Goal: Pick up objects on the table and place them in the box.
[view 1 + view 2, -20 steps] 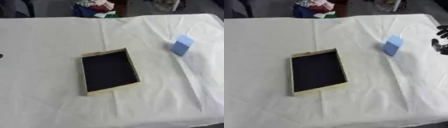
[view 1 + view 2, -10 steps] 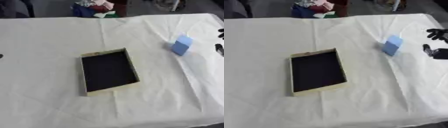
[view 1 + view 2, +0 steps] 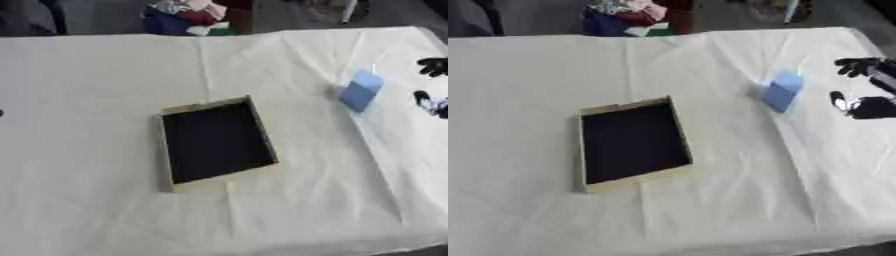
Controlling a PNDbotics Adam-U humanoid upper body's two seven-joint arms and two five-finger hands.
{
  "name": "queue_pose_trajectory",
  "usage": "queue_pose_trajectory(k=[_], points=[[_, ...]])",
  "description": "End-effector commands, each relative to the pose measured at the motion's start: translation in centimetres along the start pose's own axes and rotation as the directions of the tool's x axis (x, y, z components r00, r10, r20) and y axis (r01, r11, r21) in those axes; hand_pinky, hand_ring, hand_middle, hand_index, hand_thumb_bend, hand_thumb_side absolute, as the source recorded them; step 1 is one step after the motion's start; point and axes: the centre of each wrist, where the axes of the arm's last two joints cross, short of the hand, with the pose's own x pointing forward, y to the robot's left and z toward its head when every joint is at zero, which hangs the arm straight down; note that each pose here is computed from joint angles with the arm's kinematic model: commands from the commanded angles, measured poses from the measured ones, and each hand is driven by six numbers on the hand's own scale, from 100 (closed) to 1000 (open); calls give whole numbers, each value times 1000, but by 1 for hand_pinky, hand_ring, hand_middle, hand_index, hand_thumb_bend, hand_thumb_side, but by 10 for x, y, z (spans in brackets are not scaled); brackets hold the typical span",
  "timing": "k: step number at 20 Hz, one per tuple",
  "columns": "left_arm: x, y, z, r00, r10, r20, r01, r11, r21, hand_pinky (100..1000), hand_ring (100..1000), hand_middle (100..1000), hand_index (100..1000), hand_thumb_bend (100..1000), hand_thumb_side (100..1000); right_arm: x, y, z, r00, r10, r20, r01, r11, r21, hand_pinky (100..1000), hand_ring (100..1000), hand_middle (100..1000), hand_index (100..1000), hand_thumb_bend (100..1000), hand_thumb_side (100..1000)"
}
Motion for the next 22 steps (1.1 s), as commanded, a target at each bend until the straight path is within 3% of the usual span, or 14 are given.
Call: queue_pose_trajectory(k=[1, 8, 22], points=[[6, 1, -4, 1000, -1, 26, 1, 1000, -7, 736, 566, 562, 676, 419, 675, 4, -18, -2, 998, 66, 10, -66, 998, 5, 921, 874, 851, 1000, 171, 478], [6, 0, -5, 1000, 0, 29, 0, 1000, -9, 736, 566, 562, 676, 418, 675, 1, -14, -6, 996, 90, -18, -89, 995, 48, 928, 888, 883, 1000, 200, 511], [9, -2, -8, 999, 6, 44, -5, 1000, -22, 737, 565, 560, 677, 417, 676, -16, -16, -5, 998, 3, -70, -2, 1000, 5, 914, 888, 890, 1000, 240, 557]])
